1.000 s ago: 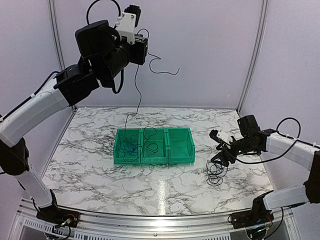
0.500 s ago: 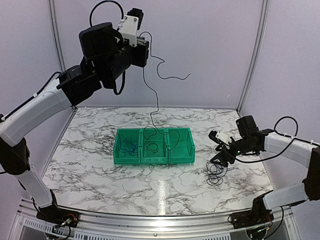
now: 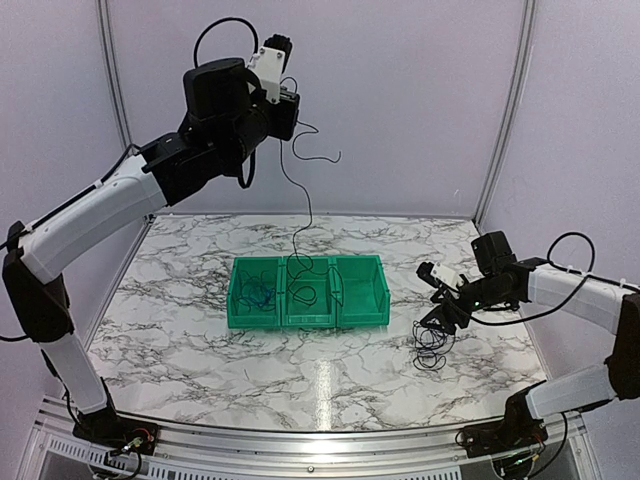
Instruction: Untangle the cables
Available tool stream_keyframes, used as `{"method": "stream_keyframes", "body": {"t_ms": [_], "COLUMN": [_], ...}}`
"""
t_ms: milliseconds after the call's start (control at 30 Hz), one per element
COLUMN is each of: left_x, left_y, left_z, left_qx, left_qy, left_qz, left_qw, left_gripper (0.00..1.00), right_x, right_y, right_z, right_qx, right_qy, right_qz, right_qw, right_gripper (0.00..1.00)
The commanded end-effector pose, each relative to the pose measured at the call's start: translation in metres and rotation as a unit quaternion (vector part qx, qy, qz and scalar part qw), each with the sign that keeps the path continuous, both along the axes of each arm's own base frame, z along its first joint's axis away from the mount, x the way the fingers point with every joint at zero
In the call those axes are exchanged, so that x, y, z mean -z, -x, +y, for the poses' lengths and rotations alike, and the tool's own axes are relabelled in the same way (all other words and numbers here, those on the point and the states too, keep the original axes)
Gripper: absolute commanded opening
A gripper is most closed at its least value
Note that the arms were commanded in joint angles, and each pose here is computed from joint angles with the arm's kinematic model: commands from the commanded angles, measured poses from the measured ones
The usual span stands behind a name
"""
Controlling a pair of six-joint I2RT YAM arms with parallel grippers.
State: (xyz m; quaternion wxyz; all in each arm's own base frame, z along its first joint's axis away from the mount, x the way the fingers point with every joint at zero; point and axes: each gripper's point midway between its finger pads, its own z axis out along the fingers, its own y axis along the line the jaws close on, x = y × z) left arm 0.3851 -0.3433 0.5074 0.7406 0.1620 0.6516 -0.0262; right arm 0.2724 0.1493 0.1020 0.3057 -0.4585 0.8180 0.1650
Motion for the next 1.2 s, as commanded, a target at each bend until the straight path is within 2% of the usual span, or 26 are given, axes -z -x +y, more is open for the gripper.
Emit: {"method": "stream_keyframes", "body": {"t_ms": [0, 233, 467, 867, 1000, 1167], "left_x": [-0.046, -0.061, -0.041, 0.047, 0.085, 0.109], "left_y": [0.008, 0.012, 0.004, -0.007, -0.006, -0.007], "left_z": [0.014, 0.019, 0.011, -0.011, -0.016, -0.028], "left_qx": [0.002, 0.002, 0.0, 0.027, 0.041, 0.062], "left_qy": [0.036, 0.044, 0.033, 0.046, 0.07, 0.116], "left_qz": [-0.043, -0.056, -0.044, 0.039, 0.077, 0.112], "left_qw": [0.998, 0.997, 0.998, 0.998, 0.994, 0.985], "left_gripper": [0.0, 0.0, 0.0, 0.0, 0.0, 0.0], "right_x": [-0.001, 0.002, 0.005, 0.012, 0.014, 0.016], "right_y": [-0.004, -0.004, -0.004, -0.002, -0.001, 0.0], "right_z": [0.0, 0.0, 0.001, 0.0, 0.001, 0.002], "right_qx": [0.005, 0.005, 0.003, -0.001, -0.004, -0.007], "right_qy": [-0.003, -0.002, -0.002, 0.003, 0.003, 0.002], "right_qz": [-0.002, 0.004, 0.01, 0.022, 0.026, 0.032], "right_qw": [1.0, 1.0, 1.0, 1.0, 1.0, 0.999], "right_gripper": [0.79, 0.79, 0.79, 0.79, 0.79, 0.8]}}
